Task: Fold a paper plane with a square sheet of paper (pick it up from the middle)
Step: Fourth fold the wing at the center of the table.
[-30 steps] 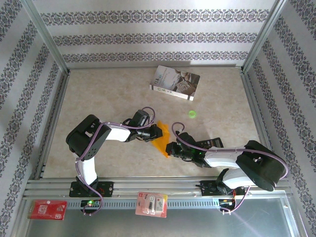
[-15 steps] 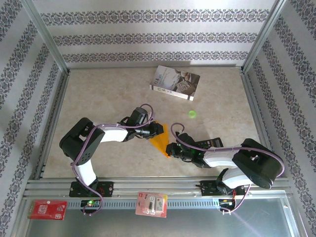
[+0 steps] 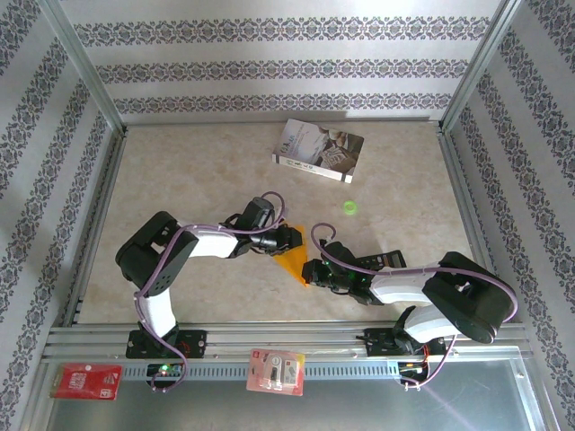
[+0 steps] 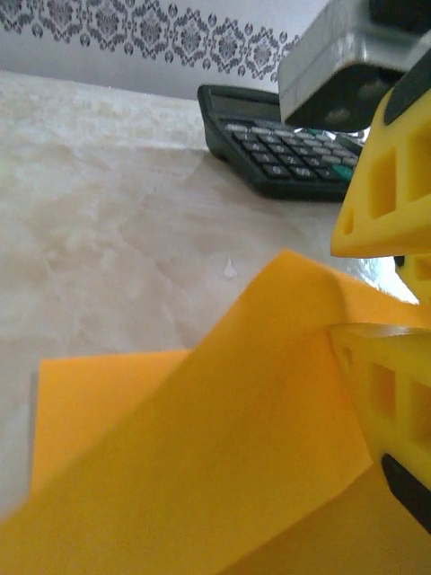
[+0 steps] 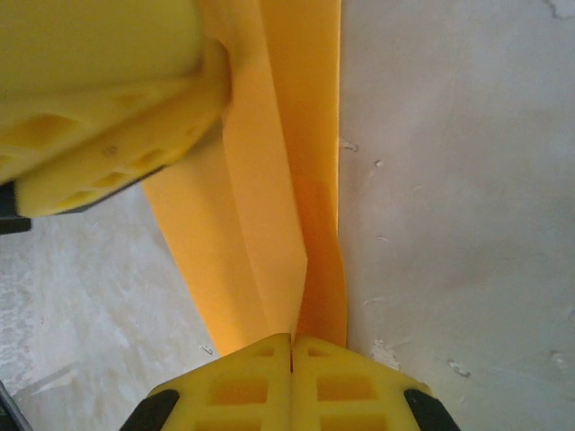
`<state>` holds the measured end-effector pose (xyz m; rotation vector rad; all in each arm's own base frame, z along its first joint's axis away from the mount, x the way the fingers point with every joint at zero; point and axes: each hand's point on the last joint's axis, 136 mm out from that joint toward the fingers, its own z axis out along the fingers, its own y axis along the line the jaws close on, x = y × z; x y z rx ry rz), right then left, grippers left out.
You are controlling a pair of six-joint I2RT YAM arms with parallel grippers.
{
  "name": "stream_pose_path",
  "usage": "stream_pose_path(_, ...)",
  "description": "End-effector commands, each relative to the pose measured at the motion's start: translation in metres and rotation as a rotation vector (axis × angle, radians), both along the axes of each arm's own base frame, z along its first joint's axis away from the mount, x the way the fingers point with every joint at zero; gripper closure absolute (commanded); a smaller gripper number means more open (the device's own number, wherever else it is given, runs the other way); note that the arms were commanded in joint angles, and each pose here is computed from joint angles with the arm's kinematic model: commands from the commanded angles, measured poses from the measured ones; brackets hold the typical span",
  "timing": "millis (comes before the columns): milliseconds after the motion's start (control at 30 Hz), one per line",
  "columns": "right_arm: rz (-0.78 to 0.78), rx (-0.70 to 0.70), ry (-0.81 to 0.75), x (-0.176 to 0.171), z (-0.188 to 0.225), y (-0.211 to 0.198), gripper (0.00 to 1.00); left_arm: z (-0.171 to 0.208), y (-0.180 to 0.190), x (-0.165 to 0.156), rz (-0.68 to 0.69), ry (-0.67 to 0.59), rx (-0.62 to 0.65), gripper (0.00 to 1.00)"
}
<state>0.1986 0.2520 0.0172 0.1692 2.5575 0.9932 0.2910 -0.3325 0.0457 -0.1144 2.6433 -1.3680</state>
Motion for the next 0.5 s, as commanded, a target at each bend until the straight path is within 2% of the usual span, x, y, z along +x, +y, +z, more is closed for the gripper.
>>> stream_pose_path(0,-0.004,-0.013,0.007,-0.001,-0.004,-0.006,0.98,-0.004,-0.004,0.004,0.003,0.004,-0.009,0.75)
stream_pose_path(200,0.0,-0.009,-0.001,-0.001,0.001,-0.006,0.93,-0.026,0.012,0.004,0.037,0.03,0.046,0.76)
stream_pose_path(467,0.02,-0.009,-0.001,-0.007,0.004,-0.008,0.85,-0.033,0.018,0.003,0.049,0.036,0.062,0.76)
